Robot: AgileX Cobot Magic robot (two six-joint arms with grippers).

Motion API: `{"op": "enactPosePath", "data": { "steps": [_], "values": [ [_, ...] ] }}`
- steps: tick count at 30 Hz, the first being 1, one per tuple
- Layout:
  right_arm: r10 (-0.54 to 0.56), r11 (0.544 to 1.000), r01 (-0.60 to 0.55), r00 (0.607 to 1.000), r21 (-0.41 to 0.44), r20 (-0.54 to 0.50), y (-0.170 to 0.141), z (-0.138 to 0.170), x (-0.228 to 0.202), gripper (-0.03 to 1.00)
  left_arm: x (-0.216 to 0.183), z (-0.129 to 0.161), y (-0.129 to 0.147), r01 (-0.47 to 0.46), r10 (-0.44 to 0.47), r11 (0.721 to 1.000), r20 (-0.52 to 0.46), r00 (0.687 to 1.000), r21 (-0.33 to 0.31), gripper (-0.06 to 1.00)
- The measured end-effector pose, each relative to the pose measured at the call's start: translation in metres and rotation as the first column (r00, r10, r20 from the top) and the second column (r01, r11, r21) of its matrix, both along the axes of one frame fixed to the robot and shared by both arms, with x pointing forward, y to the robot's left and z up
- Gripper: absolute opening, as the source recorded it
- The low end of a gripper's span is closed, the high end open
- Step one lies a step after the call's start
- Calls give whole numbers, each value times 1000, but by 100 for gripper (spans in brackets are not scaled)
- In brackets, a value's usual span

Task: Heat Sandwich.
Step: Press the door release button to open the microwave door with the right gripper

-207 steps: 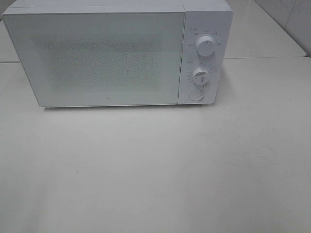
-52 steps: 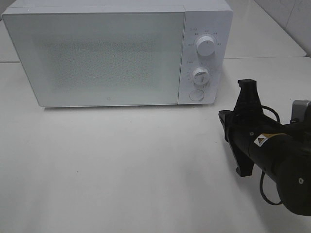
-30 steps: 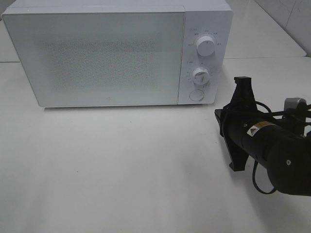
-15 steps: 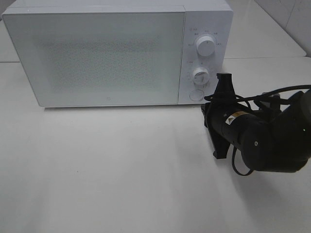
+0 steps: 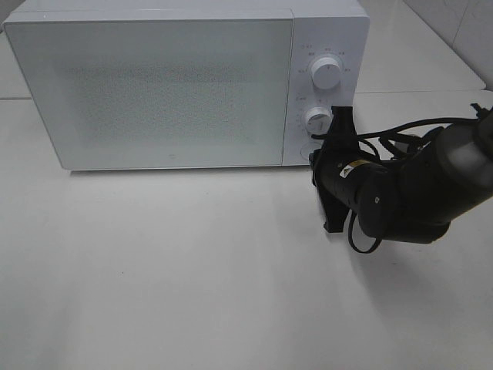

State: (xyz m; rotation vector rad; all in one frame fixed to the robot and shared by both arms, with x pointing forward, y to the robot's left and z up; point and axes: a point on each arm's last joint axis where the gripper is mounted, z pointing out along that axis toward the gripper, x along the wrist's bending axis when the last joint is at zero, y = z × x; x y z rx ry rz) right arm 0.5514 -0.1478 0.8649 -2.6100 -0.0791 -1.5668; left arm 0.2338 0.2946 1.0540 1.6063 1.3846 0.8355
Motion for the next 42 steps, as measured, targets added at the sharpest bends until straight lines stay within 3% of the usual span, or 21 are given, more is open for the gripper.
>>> {"op": "enactPosePath", "data": {
  "steps": [42],
  "values": [
    [-49, 999, 49, 998, 2, 35, 6, -5, 36, 1, 0, 0, 0, 0, 0, 1000, 0, 1000, 0, 99]
  ]
}}
